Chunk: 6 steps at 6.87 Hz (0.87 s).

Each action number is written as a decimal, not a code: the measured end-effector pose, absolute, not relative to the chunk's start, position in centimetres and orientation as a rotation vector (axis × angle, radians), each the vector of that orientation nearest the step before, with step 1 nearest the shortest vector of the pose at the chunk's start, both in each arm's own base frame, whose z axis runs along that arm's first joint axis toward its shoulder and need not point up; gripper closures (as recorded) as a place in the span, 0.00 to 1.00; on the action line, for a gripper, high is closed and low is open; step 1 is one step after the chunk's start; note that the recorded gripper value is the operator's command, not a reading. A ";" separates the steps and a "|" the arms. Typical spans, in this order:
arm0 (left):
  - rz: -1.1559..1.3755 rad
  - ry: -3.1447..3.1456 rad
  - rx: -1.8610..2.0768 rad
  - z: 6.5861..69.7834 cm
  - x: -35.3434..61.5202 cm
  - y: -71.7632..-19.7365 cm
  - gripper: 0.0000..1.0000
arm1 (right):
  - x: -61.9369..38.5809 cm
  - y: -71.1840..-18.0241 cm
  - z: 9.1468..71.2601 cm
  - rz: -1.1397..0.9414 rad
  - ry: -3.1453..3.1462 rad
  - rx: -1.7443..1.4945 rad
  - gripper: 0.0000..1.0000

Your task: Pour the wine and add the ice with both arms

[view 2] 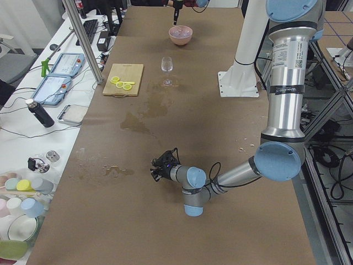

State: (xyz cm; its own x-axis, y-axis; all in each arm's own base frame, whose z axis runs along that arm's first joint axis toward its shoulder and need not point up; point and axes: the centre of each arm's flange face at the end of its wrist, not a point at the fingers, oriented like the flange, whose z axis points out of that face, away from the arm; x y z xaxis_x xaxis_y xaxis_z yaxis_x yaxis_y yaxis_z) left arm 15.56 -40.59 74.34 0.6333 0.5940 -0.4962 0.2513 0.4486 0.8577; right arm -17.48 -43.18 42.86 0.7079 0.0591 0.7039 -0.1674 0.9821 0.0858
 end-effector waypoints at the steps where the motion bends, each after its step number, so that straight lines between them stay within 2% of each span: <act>1: 0.252 0.904 1.124 74.3 15.6 -40.6 0.59 | -17.5 -43.2 42.8 0.127 -0.775 0.148 0.80; 6: 0.252 0.905 1.126 74.3 15.6 -40.6 0.73 | -17.1 -43.3 42.9 0.135 -0.773 0.144 0.78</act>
State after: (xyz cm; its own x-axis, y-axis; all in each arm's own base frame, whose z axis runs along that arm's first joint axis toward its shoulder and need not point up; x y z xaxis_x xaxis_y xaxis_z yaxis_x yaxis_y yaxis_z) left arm 15.58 -40.60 74.29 0.6327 0.5951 -0.4956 0.2536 0.4455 0.8586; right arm -17.13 -43.32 42.89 0.7078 0.0683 0.7031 -0.1740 0.9815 0.0798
